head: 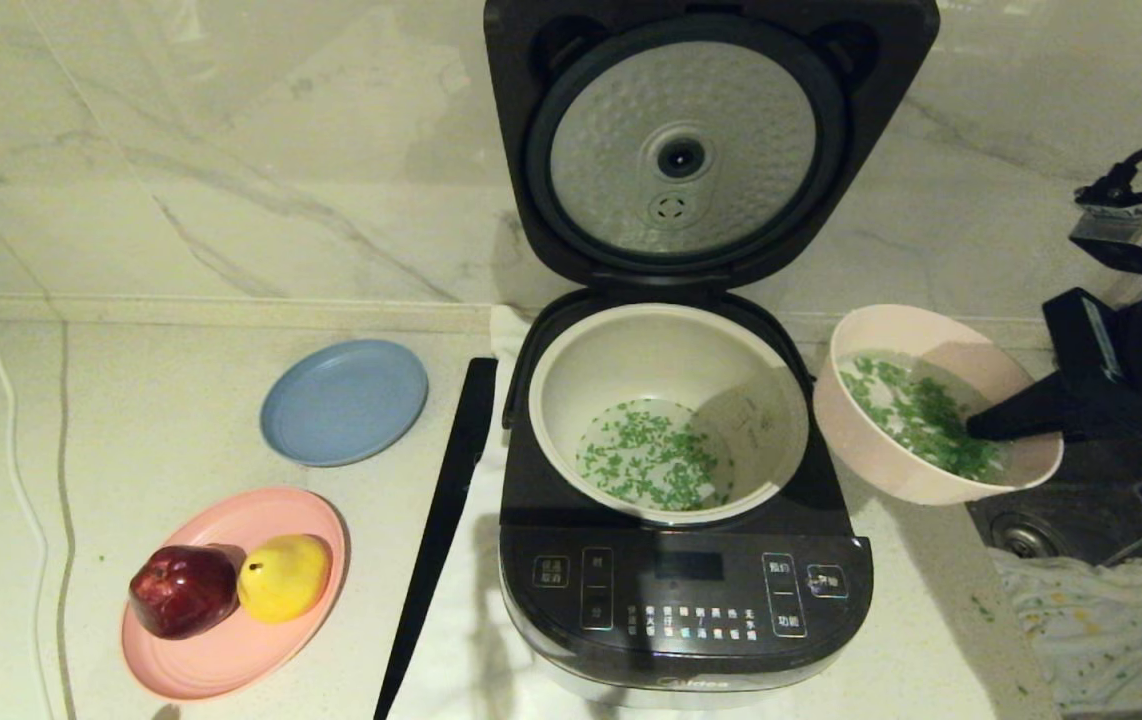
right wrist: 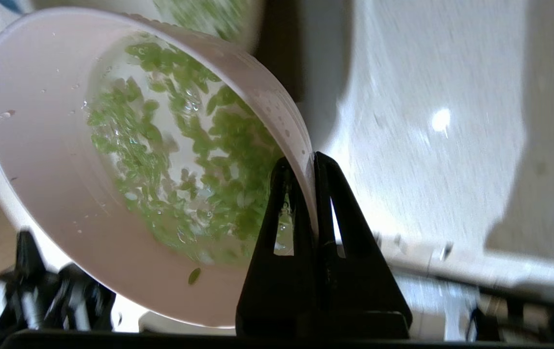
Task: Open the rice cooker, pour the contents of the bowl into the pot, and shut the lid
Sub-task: Pour the water from the bowl into the rice cooker
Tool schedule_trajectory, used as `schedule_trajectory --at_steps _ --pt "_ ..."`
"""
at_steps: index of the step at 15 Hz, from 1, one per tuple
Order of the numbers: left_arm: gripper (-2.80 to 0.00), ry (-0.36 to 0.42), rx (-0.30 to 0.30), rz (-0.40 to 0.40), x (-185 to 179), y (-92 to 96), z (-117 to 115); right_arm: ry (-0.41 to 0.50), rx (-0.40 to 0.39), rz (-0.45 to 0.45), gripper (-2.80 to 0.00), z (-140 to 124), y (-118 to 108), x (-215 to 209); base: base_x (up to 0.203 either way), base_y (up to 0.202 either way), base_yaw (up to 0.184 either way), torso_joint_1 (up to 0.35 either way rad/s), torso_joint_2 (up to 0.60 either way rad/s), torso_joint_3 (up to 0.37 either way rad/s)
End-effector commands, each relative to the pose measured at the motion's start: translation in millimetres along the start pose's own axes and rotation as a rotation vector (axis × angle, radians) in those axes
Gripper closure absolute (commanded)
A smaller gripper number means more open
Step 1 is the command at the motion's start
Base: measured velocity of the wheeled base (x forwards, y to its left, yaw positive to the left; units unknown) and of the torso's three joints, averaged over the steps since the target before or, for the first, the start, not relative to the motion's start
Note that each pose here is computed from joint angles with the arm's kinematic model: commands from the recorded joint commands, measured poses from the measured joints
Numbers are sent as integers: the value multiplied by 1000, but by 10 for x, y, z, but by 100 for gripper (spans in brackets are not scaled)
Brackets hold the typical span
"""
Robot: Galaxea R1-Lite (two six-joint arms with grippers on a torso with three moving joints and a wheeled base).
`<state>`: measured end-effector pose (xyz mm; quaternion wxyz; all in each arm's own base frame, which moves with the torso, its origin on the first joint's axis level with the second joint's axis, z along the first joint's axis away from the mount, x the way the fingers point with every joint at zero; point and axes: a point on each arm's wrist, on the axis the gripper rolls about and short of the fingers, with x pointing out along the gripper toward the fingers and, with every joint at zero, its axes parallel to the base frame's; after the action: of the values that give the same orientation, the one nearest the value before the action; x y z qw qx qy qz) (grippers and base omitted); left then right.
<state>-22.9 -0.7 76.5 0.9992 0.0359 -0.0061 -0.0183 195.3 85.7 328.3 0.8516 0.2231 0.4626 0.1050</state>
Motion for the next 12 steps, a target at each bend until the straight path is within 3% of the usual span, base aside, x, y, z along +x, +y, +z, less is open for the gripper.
schedule_trajectory --at_steps 1,8,12 --pt "0 5 0 0 4 -1 -12 -9 -43 0 0 19 249 166 0 0 0 0 0 0" --pt "0 5 0 0 4 -1 -12 -191 -97 -4 0 88 851 573 0 0 0 0 0 0" --pt "0 5 0 0 4 -1 -12 -304 -95 -17 0 118 1027 808 0 0 0 0 0 0"
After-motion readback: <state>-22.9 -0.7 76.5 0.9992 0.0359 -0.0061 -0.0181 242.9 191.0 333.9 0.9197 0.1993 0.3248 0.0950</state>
